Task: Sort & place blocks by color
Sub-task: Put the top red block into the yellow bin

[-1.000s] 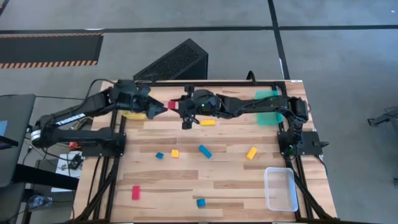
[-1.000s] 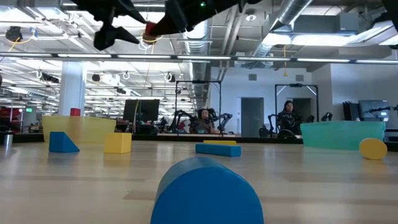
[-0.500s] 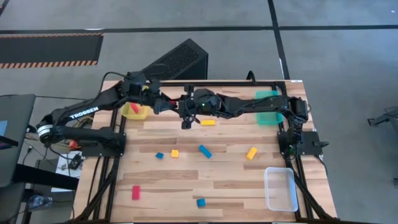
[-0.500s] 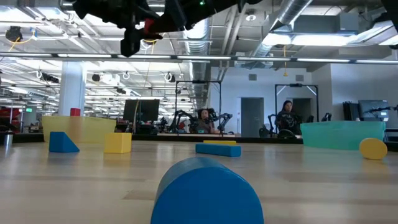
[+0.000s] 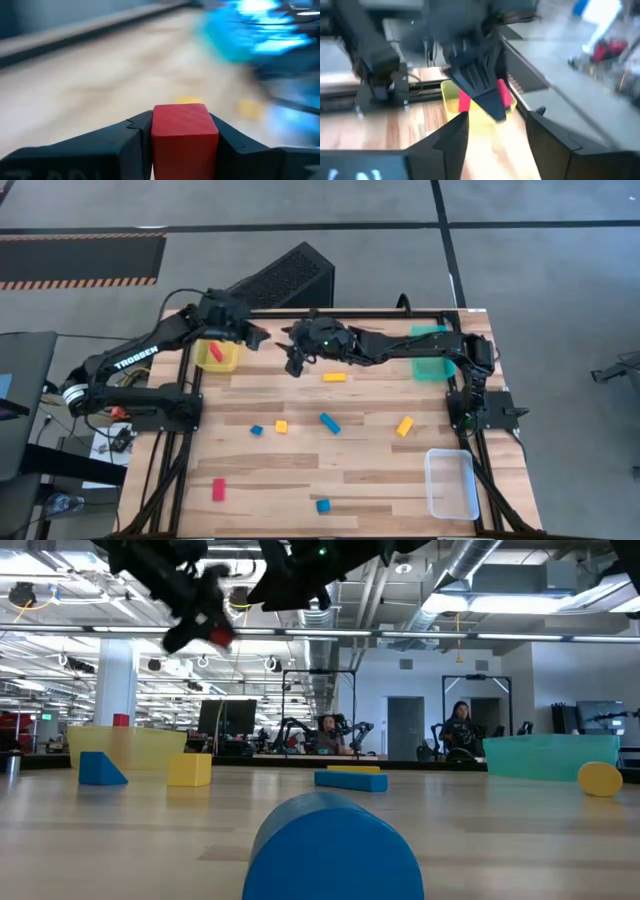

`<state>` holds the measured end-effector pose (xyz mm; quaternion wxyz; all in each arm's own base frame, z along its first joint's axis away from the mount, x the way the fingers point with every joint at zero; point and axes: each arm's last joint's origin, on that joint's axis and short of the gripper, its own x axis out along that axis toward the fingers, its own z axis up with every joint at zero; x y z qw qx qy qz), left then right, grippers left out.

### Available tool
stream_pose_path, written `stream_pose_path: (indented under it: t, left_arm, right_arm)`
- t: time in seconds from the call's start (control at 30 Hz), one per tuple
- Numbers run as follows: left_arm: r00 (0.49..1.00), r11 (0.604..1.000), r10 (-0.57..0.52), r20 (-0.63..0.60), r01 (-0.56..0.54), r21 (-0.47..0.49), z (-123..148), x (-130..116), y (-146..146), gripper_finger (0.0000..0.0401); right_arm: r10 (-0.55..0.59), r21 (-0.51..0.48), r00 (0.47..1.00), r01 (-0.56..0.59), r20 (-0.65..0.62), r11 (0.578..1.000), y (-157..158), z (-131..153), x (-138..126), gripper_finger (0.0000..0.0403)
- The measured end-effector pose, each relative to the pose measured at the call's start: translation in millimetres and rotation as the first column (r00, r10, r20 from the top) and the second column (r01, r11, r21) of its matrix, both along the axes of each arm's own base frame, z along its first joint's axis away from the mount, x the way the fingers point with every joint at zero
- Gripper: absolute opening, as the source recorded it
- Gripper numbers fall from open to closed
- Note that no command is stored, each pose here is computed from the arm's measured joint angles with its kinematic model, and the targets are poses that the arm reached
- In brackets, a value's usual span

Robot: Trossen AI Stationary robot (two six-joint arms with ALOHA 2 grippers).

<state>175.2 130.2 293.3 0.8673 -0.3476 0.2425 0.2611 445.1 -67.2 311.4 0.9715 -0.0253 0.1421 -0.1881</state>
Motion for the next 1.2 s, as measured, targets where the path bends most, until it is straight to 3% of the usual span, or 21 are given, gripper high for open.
stream_pose_path:
  t: [0.07,0.2,0.33,0.43,0.57,0.7,0.83,1.0,1.2]
  left_arm:
    - [0.977,0.994,0.105,-0.184,-0.105,0.009,-12.6,-8.8,1.6,0.0101]
    - [0.844,0.961,0.260,-0.469,-0.275,0.037,-29.8,-30.7,5.0,0.0101]
    - [0.742,0.936,0.298,-0.601,-0.352,0.030,-35.5,-47.2,4.1,0.0101]
    - [0.658,0.913,0.329,-0.677,-0.404,0.051,-37.8,-57.1,2.3,0.0101]
    - [0.584,0.890,0.367,-0.724,-0.446,0.091,-38.9,-63.2,0.4,0.0101]
    - [0.558,0.874,0.388,-0.734,-0.476,0.100,-46.7,-66.3,0.9,0.0101]
    - [0.537,0.860,0.382,-0.752,-0.505,0.077,-70.7,-72.5,0.6,0.0101]
    - [0.562,0.836,0.409,-0.719,-0.546,0.048,-88.9,-75.1,3.5,0.0101]
    - [0.588,0.807,0.505,-0.632,-0.582,0.103,-78.2,-70.5,15.6,0.0107]
  right_arm:
    - [-0.028,0.078,1.000,0.027,0.014,0.997,-2.0,-2.0,-1.1,0.0230]
    - [-0.041,0.133,0.997,0.048,-0.058,0.990,-1.9,-11.5,-3.6,0.0237]
    - [-0.043,0.140,0.990,0.062,-0.136,0.988,-2.2,-25.1,-2.8,0.0232]
    - [-0.042,0.146,0.991,0.061,-0.128,0.987,-2.8,-30.0,2.2,0.0225]
    - [-0.004,0.165,0.988,0.030,-0.156,0.986,-1.3,-40.6,5.1,0.0218]
    - [0.007,0.167,0.989,0.018,-0.149,0.986,1.7,-41.9,7.6,0.0216]
    - [0.008,0.166,0.990,0.016,-0.139,0.986,1.7,-41.2,8.1,0.0216]
    - [0.007,0.163,0.992,0.014,-0.124,0.986,1.5,-39.7,8.7,0.0216]
    - [0.007,0.161,0.992,0.013,-0.127,0.987,1.2,-39.9,8.6,0.0216]
